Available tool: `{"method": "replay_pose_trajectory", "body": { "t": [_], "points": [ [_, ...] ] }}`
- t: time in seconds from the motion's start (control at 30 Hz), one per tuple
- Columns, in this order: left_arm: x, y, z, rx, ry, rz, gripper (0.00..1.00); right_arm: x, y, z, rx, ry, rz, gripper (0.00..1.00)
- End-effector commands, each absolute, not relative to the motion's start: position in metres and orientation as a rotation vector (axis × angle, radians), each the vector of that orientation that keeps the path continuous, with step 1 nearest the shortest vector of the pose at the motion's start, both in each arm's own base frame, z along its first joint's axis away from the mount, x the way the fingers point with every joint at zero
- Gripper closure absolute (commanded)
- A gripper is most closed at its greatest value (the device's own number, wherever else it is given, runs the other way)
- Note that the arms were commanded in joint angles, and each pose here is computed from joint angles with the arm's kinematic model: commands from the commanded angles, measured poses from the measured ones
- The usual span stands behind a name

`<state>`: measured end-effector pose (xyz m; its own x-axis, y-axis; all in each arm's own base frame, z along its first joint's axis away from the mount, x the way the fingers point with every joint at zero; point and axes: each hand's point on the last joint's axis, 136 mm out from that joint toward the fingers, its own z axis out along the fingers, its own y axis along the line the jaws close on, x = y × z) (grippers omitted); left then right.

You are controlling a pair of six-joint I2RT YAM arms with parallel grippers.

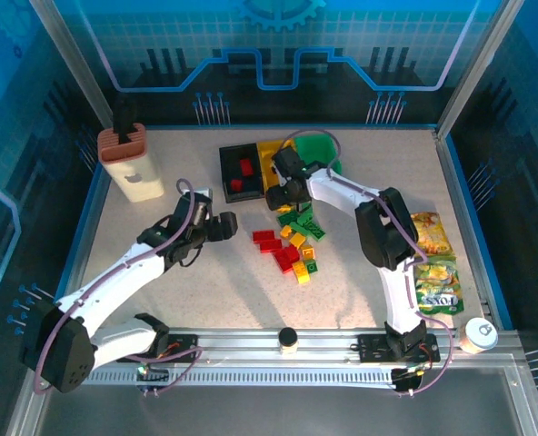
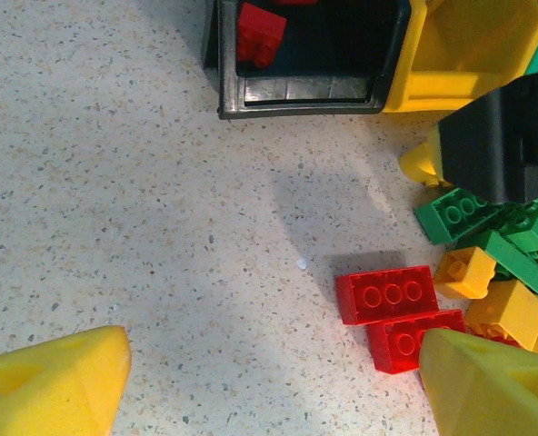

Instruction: Sort the legos into containers by color

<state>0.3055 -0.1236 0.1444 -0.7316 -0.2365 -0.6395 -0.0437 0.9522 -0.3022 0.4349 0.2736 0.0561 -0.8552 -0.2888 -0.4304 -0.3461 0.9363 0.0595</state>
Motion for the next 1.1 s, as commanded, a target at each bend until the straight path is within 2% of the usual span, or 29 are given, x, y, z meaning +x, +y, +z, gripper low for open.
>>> {"method": "replay_pose_trajectory", "body": {
  "t": [0.0,0.23,0.37,0.57,1.07],
  "points": [
    [0.302,-0.115,0.142,-0.229,2.369,-0.320,0.16,0.427,0.278,0.047,-0.538,2.699,0.132,0.25],
    [0.303,-0.115,0.142,-0.230,2.366,-0.322,0.16,0.427,0.275,0.033,-0.576,2.721,0.068,0.25],
    [0.303,-0.115,0.140,-0.230,2.366,-0.322,0.16,0.425,0.274,0.025,-0.603,2.734,0.032,0.29],
    [0.304,-0.114,0.138,-0.234,2.367,-0.319,0.16,0.420,0.273,0.021,-0.643,2.727,-0.010,0.50],
    [0.301,-0.111,0.135,-0.233,2.374,-0.300,0.17,0.406,0.287,0.056,-0.693,2.645,-0.008,0.78]
  ]
}}
